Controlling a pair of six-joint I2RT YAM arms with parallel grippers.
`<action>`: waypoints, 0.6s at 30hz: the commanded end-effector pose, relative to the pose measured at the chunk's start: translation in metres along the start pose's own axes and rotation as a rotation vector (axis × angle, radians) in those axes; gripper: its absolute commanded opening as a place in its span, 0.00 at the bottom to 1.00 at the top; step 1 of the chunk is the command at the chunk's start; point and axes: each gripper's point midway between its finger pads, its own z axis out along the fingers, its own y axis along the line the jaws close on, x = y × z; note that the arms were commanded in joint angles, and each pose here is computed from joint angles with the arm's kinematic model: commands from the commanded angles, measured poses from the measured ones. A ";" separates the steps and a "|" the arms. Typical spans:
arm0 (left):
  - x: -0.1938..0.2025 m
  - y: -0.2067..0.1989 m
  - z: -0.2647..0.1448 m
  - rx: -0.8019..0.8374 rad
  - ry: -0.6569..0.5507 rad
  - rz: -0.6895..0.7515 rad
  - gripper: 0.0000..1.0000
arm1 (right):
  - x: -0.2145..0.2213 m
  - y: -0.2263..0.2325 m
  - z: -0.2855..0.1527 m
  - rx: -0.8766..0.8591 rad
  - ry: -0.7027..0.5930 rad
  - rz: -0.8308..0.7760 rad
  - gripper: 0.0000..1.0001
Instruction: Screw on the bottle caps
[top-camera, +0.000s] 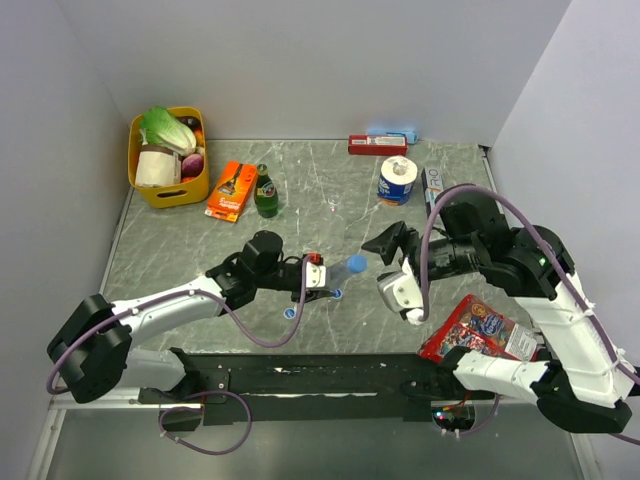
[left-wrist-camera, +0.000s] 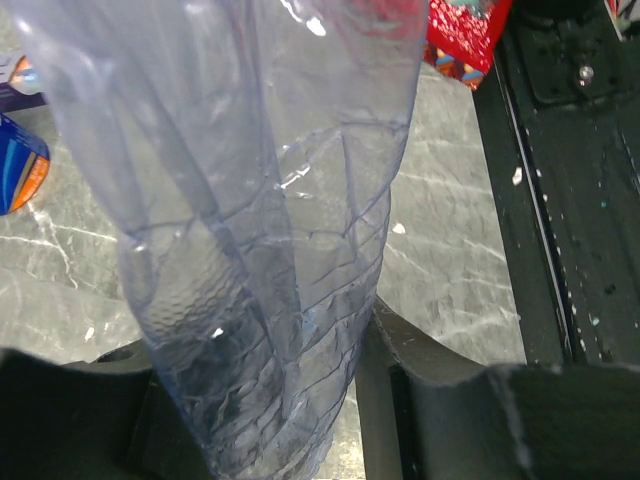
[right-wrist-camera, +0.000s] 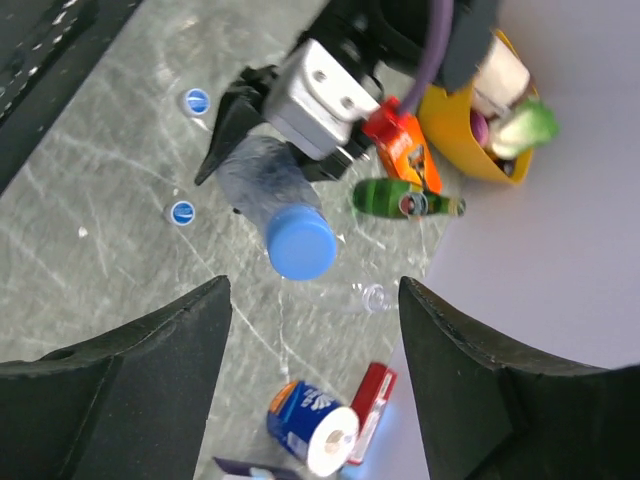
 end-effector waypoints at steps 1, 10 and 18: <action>-0.019 0.004 0.003 0.038 -0.040 0.088 0.01 | -0.009 0.015 0.006 -0.081 -0.062 -0.129 0.71; -0.017 0.006 0.004 0.040 -0.037 0.115 0.01 | -0.005 0.022 0.022 -0.139 -0.083 -0.162 0.67; -0.016 0.008 0.003 0.040 -0.026 0.153 0.01 | 0.003 0.024 0.032 -0.183 -0.072 -0.150 0.60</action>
